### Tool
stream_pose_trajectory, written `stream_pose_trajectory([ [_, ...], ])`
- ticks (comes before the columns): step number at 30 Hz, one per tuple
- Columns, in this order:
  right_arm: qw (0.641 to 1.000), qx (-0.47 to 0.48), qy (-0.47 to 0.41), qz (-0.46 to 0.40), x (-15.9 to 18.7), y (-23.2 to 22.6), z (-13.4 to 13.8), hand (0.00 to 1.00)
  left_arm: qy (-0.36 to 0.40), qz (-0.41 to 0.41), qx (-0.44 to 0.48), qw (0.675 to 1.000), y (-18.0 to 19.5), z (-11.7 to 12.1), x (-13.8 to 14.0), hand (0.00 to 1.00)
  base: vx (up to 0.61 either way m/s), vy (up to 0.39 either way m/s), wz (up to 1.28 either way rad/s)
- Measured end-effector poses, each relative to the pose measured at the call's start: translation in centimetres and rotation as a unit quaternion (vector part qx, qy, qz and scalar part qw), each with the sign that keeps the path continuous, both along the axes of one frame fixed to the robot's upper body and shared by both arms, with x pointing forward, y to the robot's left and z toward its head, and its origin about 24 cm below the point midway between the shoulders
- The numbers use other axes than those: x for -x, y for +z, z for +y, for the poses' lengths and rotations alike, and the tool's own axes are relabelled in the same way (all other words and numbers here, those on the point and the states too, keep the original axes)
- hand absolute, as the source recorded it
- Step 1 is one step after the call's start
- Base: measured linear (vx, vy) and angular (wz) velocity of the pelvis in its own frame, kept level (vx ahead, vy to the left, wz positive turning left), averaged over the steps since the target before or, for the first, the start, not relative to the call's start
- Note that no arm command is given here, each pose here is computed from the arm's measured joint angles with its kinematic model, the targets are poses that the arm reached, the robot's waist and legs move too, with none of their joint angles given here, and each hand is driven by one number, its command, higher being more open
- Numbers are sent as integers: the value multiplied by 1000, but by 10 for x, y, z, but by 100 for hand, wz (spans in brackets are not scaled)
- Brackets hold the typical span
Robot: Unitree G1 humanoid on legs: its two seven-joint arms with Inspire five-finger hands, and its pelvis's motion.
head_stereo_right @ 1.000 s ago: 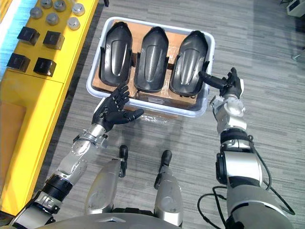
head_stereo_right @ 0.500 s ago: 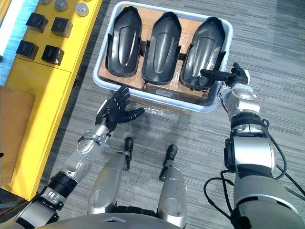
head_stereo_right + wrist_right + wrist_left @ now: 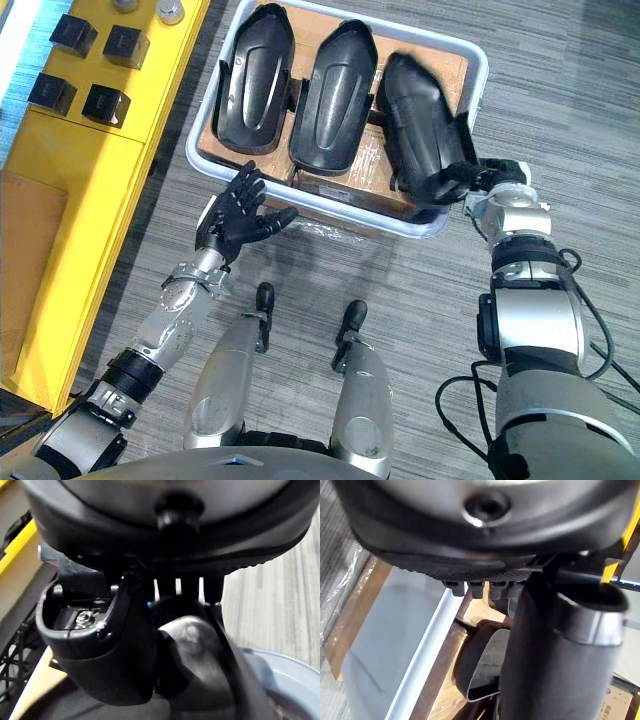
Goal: Walk over and take three plastic housings, then place them on the shelf
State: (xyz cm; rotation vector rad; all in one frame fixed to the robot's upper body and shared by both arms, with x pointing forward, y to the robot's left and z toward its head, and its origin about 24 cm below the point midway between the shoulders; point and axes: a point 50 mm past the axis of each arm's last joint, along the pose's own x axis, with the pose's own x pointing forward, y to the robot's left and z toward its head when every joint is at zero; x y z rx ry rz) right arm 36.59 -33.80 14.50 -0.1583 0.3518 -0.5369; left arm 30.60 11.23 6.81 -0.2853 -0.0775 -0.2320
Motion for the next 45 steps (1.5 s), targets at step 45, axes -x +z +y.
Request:
stream_pose_trajectory([
  [45, 957, 173, 19, -230, 101, -96, 149, 0, -205, 160, 196, 945, -32, -69, 70, 100, 42, -5, -5],
])
